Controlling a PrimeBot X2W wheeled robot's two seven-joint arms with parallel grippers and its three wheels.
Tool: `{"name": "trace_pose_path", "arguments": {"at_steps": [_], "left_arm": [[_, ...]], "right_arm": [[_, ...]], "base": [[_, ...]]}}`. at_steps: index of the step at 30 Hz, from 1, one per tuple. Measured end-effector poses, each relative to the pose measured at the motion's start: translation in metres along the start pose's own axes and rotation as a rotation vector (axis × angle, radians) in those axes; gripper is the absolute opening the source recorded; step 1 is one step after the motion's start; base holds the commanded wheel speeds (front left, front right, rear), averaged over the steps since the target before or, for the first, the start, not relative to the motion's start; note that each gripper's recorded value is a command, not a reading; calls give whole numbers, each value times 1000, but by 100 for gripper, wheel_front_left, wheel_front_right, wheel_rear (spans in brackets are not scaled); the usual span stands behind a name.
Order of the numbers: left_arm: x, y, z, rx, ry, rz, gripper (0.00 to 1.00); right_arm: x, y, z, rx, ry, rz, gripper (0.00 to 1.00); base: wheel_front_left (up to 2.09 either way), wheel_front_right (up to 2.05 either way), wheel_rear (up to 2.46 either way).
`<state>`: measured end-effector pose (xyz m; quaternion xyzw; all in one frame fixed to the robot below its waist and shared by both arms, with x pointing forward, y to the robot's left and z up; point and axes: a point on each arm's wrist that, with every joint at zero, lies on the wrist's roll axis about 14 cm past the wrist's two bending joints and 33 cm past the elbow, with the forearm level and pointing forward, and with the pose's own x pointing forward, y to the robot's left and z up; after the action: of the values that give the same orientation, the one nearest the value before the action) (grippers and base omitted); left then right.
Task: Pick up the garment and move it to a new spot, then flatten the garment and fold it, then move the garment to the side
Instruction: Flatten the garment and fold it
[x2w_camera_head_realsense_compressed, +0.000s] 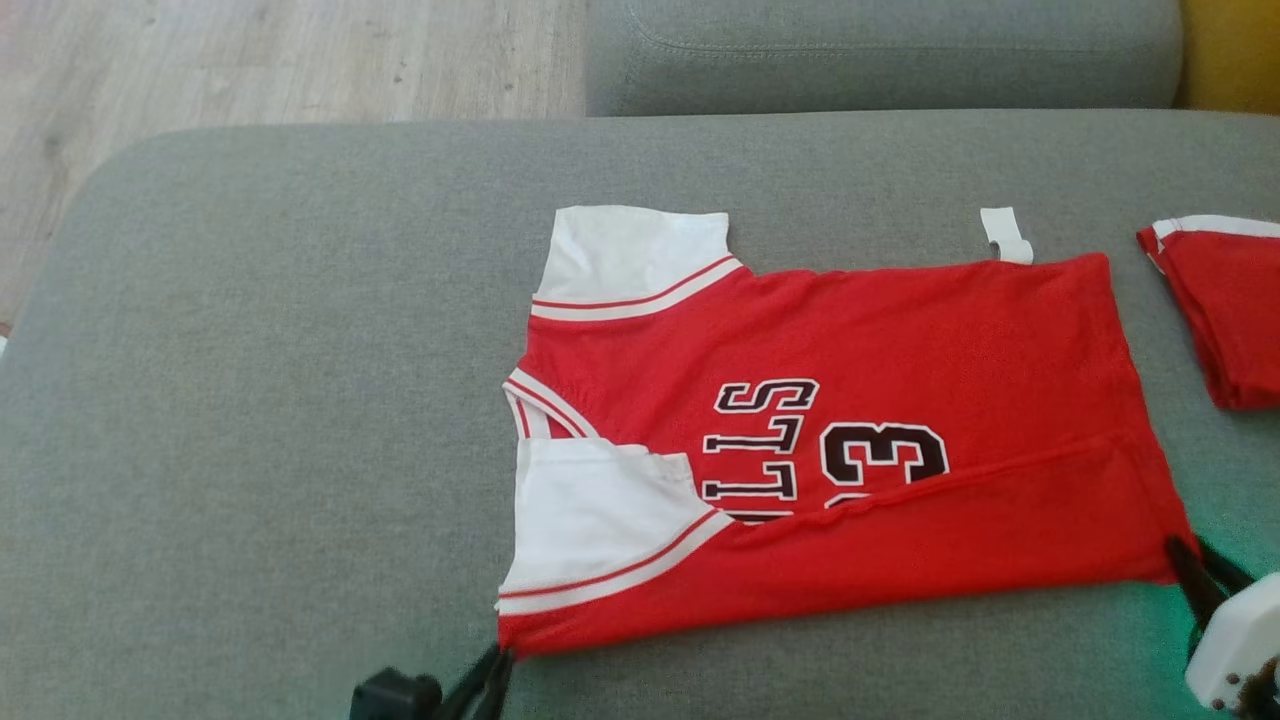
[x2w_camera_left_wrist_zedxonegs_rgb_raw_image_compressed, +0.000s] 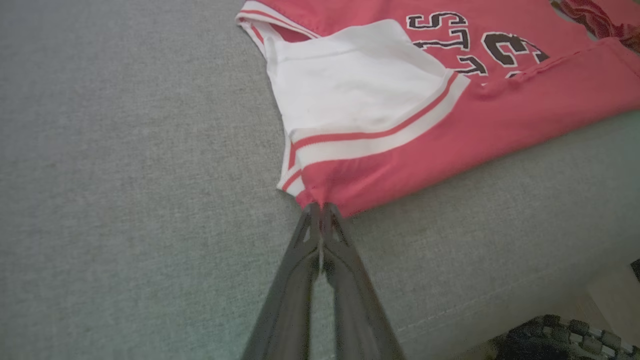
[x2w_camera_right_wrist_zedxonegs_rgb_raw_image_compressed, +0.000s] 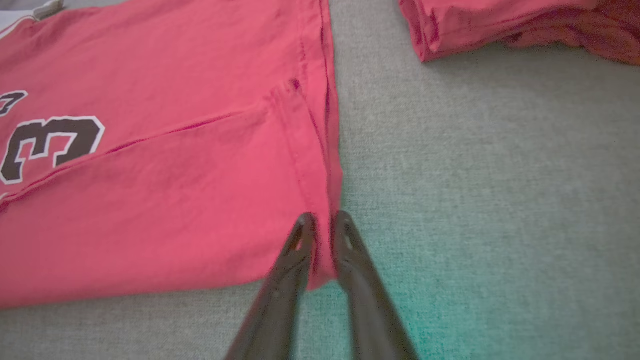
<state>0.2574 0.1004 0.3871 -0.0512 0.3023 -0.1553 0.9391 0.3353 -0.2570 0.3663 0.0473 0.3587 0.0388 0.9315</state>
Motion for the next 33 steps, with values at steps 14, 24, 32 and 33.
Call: {"name": "trace_pose_path", "arguments": {"at_steps": [14, 24, 32, 33], "left_arm": [[62, 43, 173, 227, -239, -40, 100], [183, 76, 241, 361, -46, -87, 100], [250, 88, 200, 359, 130, -80, 100], [255, 87, 193, 360, 151, -87, 100]], "right_arm": [[13, 4, 40, -32, -96, 10, 100], [58, 6, 64, -54, -93, 25, 100], [71, -9, 51, -44, -50, -11, 100], [72, -11, 51, -43, -48, -17, 100]], "base": [[0, 0, 0], [0, 0, 0], [0, 0, 0], [0, 0, 0]]}}
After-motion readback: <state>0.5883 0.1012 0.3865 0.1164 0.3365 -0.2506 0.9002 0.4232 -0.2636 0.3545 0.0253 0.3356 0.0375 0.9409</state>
